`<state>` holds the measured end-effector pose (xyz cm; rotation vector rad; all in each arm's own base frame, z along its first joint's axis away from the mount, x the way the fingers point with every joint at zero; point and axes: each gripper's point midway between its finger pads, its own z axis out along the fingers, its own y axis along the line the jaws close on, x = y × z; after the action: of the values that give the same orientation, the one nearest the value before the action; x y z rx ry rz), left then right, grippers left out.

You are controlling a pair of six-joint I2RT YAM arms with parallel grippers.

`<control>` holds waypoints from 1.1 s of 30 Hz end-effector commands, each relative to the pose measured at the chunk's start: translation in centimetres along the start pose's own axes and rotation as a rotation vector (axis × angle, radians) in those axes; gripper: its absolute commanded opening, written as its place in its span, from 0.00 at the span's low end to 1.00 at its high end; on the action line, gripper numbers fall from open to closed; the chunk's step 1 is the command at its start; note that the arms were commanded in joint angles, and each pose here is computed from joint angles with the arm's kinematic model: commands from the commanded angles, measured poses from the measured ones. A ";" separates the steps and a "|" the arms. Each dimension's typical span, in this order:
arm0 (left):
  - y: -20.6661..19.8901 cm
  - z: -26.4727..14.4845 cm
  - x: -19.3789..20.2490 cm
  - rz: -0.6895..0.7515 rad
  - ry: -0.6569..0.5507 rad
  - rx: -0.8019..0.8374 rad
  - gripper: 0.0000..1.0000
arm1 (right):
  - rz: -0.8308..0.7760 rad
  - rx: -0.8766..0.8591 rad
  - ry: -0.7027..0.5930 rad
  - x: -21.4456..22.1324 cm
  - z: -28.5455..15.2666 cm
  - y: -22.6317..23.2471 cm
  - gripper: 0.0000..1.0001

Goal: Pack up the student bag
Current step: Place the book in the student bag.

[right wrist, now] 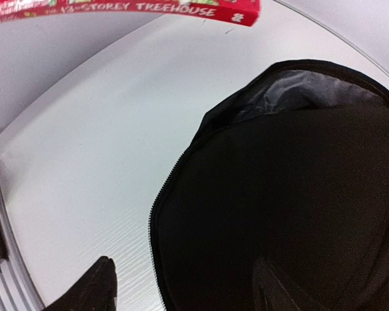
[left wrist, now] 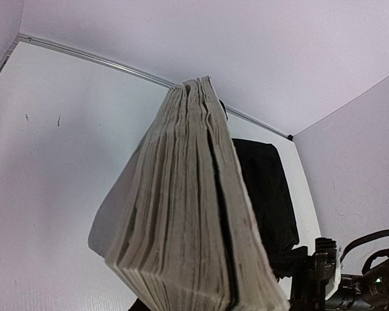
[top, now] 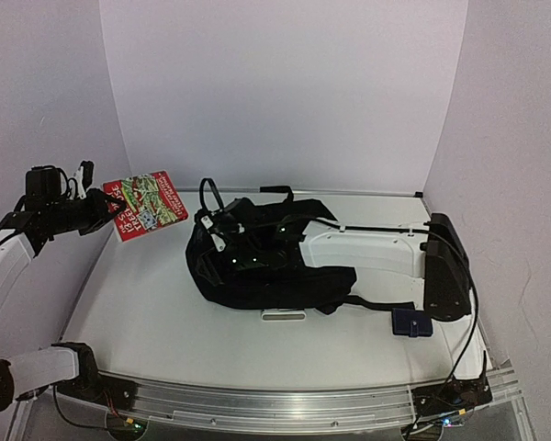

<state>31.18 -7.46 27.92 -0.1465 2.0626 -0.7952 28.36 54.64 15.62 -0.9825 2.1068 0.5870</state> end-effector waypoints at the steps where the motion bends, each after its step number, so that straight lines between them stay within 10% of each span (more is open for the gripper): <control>1: -1.0 -0.5 -1.9 0.085 -0.070 0.019 0.00 | -0.049 -0.037 0.007 -0.4 1.8 1.4 0.64; 7: -0.9 0.0 -1.5 0.075 -0.046 0.032 0.00 | -0.043 0.044 0.014 0.5 4.5 0.1 0.59; 21: -1.7 -0.3 -1.7 0.021 -0.056 0.068 0.00 | 0.205 0.239 -0.207 -5.8 -1.4 -3.5 0.00; 33: -2.8 0.8 2.3 -0.282 0.056 0.248 0.00 | 0.517 0.424 -0.478 -7.1 -9.6 -8.4 0.00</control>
<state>30.33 -8.70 26.16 -0.3110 2.0665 -1.0098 33.43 49.07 20.60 -0.3124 2.0532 0.4247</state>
